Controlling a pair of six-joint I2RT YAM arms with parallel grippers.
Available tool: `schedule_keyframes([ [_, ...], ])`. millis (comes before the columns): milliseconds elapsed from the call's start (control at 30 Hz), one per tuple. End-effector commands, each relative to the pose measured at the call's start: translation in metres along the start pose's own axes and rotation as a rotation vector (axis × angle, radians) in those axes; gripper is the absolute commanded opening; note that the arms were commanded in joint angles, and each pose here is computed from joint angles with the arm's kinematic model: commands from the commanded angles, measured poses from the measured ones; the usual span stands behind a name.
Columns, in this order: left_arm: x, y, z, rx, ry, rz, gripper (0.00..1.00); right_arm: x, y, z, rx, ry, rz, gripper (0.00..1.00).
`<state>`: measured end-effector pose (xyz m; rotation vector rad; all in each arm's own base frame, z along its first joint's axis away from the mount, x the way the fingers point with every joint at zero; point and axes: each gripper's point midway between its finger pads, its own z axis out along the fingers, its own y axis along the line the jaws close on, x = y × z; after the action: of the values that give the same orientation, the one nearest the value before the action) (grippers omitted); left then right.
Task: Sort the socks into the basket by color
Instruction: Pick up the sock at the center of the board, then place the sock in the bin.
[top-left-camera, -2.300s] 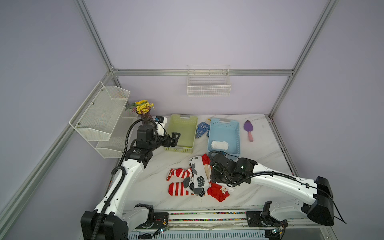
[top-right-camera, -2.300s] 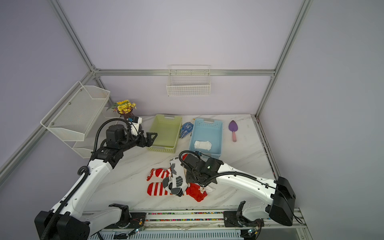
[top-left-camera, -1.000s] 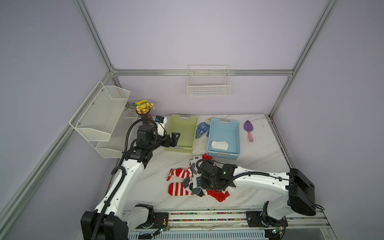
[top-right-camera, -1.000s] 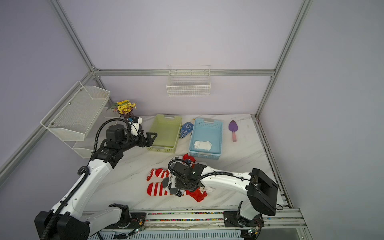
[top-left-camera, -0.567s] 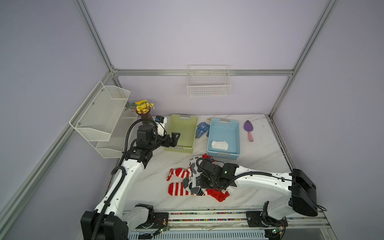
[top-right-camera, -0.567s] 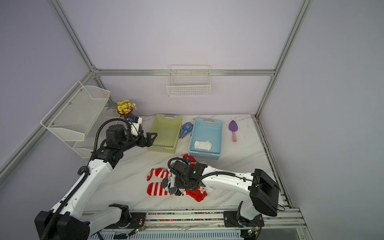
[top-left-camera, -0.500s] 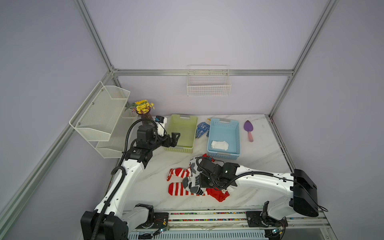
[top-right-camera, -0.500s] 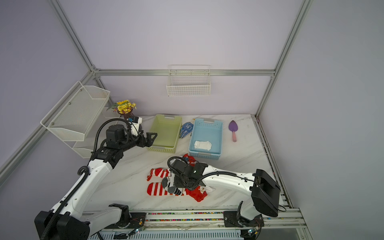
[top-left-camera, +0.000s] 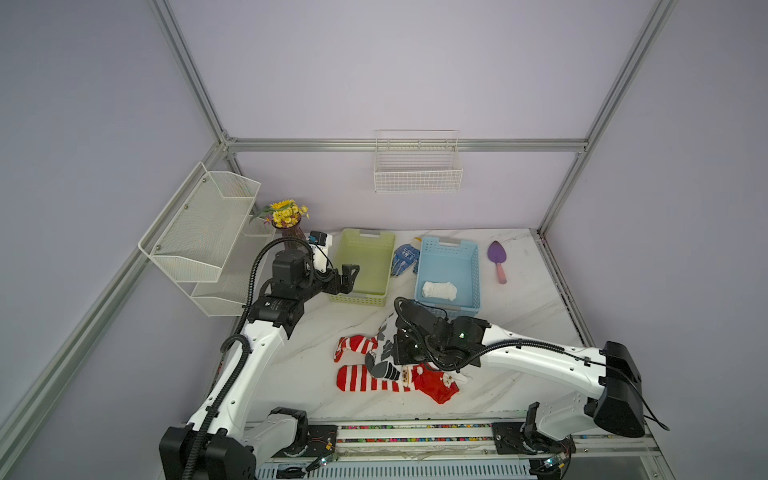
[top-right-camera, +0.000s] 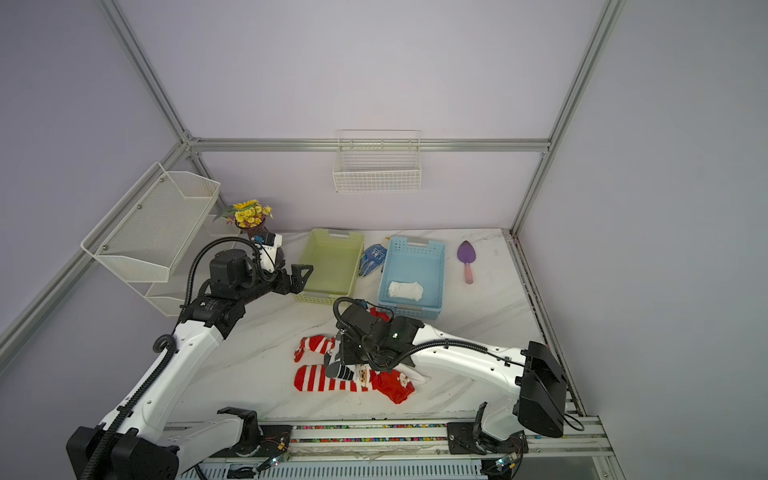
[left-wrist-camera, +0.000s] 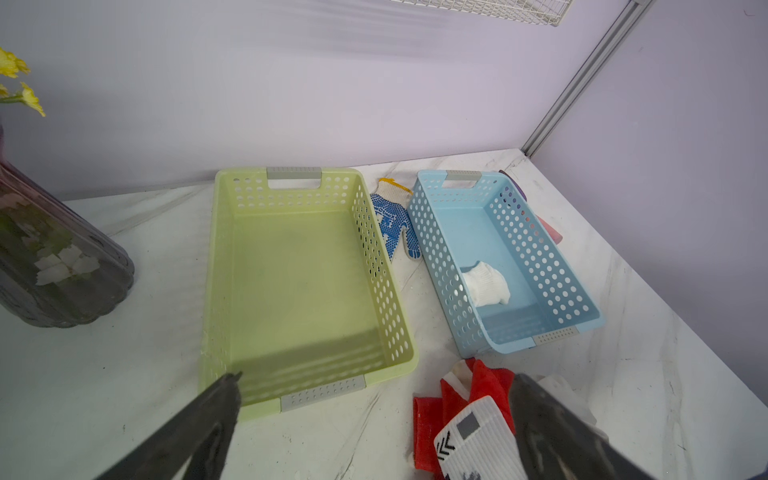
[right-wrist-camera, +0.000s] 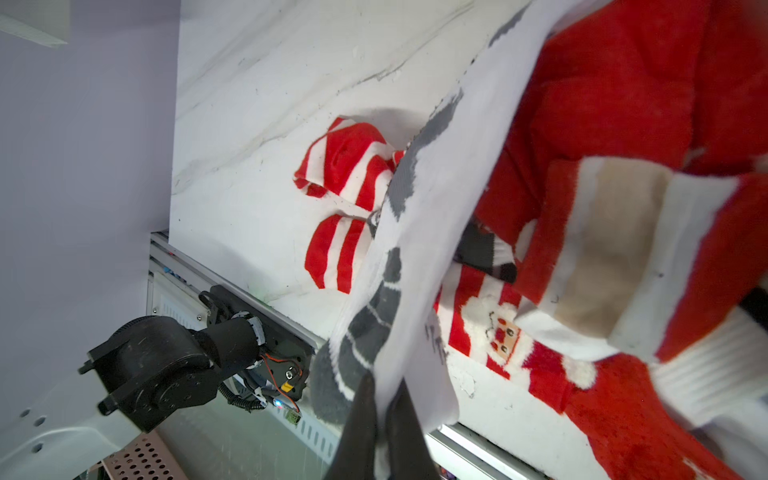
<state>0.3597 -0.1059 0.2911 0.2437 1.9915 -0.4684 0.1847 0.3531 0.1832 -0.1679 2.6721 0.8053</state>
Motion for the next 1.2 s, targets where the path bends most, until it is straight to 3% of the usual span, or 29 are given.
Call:
schedule_keyframes([
  [0,-0.001,-0.001,-0.005,-0.006,-0.021,0.024,1.00,-0.022,0.016,-0.026,-0.085,-0.060,-0.010,0.08],
  [600,0.000,0.001,-0.005,-0.017,-0.019,0.024,1.00,-0.097,0.019,-0.092,-0.201,-0.207,-0.013,0.07],
  [1167,0.000,0.000,-0.003,-0.009,-0.016,0.023,1.00,-0.187,-0.035,-0.122,-0.097,-0.368,-0.010,0.07],
])
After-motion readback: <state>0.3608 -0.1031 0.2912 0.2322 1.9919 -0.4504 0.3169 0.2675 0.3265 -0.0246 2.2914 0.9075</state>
